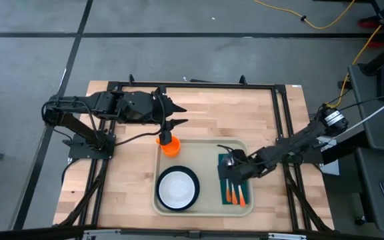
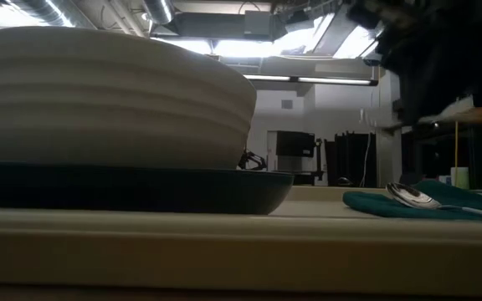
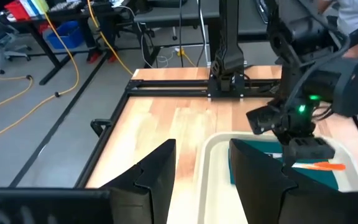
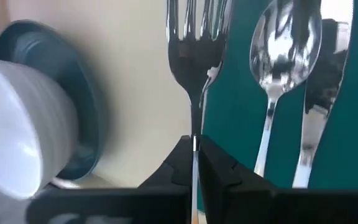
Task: Set up tray
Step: Put the orange fork on the green napkin to the left of the orange spoon
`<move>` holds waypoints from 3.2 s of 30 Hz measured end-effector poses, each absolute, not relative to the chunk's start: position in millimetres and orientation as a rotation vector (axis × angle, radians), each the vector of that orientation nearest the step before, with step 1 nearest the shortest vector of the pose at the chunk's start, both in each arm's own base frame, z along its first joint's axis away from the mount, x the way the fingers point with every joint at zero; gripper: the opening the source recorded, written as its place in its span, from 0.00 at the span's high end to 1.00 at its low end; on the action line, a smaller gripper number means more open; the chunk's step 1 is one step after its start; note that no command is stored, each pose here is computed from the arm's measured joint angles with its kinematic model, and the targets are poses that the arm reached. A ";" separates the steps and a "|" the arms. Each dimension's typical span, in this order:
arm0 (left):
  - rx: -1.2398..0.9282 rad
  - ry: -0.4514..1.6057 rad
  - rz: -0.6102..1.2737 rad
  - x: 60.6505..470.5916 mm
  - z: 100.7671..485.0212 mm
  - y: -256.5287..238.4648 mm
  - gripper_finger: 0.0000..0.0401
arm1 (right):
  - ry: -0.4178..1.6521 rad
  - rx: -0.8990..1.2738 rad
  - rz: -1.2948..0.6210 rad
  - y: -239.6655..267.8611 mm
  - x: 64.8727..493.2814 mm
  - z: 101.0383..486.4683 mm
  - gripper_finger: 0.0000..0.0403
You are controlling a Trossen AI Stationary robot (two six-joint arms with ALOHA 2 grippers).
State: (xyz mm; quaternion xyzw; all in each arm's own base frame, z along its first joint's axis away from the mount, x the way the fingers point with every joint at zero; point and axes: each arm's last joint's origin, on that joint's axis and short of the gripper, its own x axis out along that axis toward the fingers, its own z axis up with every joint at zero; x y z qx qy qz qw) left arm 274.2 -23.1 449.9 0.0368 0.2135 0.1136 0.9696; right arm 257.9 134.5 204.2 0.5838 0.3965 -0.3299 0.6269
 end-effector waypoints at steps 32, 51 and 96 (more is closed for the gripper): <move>0.064 0.427 0.230 274.3 450.2 -23.4 0.64 | 1.062 1.291 -0.803 127.9 280.7 162.2 0.97; 0.063 0.422 0.230 274.5 450.6 -23.4 0.64 | 1.068 1.294 -0.840 126.7 278.5 161.4 0.97; 0.042 0.414 0.227 274.8 451.0 -23.6 0.64 | 1.102 1.287 -0.841 128.6 282.6 149.9 0.89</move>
